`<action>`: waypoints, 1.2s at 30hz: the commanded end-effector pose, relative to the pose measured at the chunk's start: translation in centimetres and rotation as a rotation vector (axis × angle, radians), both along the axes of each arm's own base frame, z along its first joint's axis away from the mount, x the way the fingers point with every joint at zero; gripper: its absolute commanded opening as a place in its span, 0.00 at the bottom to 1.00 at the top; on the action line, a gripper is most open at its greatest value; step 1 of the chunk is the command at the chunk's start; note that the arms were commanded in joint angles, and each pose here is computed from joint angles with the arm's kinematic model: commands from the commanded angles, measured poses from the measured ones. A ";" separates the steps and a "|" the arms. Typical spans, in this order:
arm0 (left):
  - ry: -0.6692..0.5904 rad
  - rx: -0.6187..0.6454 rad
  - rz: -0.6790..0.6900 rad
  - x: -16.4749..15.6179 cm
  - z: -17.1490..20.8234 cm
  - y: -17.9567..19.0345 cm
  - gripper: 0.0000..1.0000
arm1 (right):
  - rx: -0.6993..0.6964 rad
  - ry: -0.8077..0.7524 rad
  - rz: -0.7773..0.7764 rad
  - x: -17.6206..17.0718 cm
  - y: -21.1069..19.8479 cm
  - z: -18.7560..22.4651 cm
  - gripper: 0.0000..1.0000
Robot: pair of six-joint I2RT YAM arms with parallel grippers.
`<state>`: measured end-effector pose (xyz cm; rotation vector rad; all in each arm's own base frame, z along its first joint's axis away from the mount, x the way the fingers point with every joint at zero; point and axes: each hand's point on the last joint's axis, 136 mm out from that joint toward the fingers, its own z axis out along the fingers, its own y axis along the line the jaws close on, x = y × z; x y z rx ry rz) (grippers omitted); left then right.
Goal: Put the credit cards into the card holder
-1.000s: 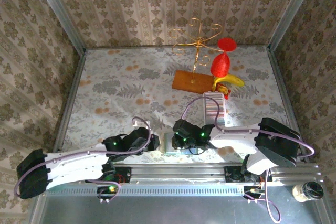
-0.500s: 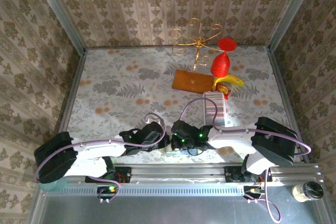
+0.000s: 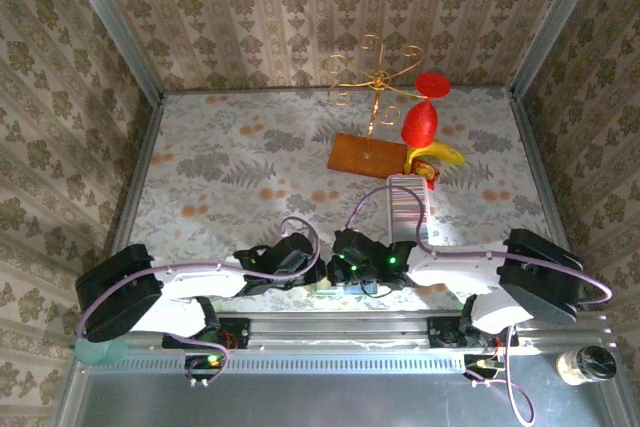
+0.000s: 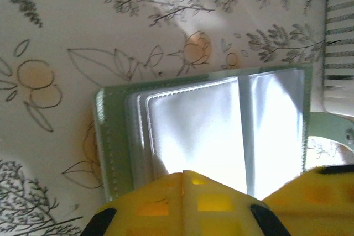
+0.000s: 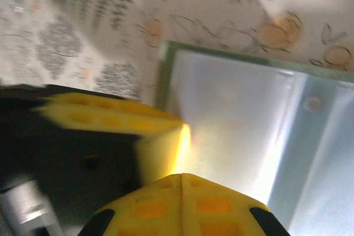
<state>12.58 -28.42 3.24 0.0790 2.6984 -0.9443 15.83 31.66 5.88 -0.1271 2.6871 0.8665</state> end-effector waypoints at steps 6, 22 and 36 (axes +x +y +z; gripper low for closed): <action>0.012 0.095 0.009 -0.5 -1.2 2.2 0.00 | -0.076 -0.174 0.053 0.8 -2.3 3.7 0.14; -0.012 0.138 -0.026 -0.6 -1.6 3.0 0.00 | -0.762 -1.038 1.023 0.4 -14.4 13.3 0.44; -0.004 0.154 -0.010 0.0 -2.0 4.1 0.00 | -1.055 -0.868 1.187 4.4 -19.0 5.0 0.95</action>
